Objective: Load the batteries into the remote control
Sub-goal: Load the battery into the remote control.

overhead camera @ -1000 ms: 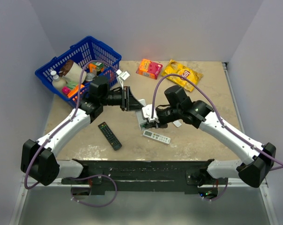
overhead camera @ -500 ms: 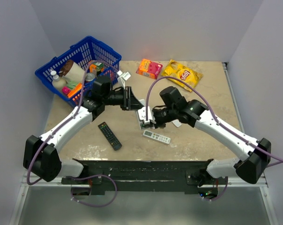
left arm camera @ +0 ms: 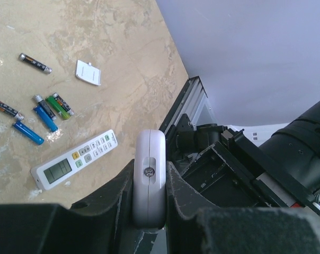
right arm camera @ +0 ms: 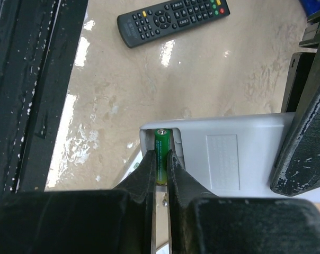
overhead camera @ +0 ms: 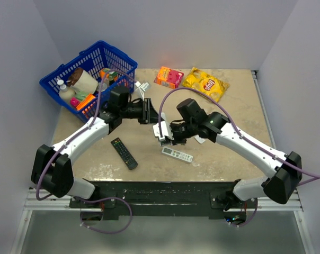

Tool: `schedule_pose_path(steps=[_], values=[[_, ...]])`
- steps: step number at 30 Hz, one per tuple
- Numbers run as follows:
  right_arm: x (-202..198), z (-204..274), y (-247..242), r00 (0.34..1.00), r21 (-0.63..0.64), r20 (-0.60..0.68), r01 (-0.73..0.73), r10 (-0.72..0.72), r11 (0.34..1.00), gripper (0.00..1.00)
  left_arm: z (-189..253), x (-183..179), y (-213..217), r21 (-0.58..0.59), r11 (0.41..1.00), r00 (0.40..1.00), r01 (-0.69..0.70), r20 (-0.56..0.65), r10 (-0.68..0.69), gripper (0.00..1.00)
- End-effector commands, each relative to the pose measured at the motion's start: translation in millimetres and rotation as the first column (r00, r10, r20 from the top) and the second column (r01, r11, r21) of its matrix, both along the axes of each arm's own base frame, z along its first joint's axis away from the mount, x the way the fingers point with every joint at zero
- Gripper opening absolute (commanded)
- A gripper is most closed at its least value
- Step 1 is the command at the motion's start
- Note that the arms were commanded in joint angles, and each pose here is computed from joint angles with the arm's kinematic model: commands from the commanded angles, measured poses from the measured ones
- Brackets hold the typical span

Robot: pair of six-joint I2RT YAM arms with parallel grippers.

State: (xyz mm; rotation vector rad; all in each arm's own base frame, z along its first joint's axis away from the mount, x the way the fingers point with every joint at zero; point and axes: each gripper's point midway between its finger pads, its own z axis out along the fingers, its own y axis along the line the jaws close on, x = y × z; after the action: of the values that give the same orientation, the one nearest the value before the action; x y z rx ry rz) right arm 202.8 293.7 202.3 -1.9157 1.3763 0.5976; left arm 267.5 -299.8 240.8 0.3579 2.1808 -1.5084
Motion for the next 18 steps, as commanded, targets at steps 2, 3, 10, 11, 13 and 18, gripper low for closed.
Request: schedule_pose_path(steps=[2, 3, 10, 11, 13, 18], values=[[4.6, -13.4, -5.3, 1.000, -0.052, 0.012, 0.015, -0.014, 0.999, 0.07, 31.4, 4.5, -9.4, -0.092, 0.995, 0.999, 0.035, 0.037, -0.032, 0.00], [4.0, -15.3, -5.5, 1.000, -0.053, 0.009, 0.014, -0.013, 0.999, 0.07, 31.4, 5.0, -9.6, -0.093, 0.995, 0.999, 0.035, 0.039, -0.032, 0.00], [1.0, -16.3, -3.8, 1.000, -0.041, -0.005, 0.007, -0.007, 0.999, 0.10, 32.7, 3.1, -9.3, -0.108, 0.993, 0.998, 0.040, 0.044, -0.035, 0.00], [1.2, -13.9, -2.5, 1.000, -0.029, 0.000, 0.005, -0.005, 1.000, 0.11, 35.3, 2.7, -9.9, -0.116, 0.992, 0.998, 0.044, 0.056, -0.037, 0.00], [-0.8, -12.5, -0.1, 1.000, -0.009, -0.011, 0.002, -0.002, 1.000, 0.11, 35.8, 0.1, -9.8, -0.129, 0.991, 0.998, 0.046, 0.047, -0.041, 0.00], [-3.6, -9.9, 3.5, 1.000, 0.037, -0.010, -0.002, 0.002, 0.999, 0.10, 46.2, -5.3, -10.1, -0.174, 0.982, 0.996, 0.069, 0.065, -0.058, 0.00]])
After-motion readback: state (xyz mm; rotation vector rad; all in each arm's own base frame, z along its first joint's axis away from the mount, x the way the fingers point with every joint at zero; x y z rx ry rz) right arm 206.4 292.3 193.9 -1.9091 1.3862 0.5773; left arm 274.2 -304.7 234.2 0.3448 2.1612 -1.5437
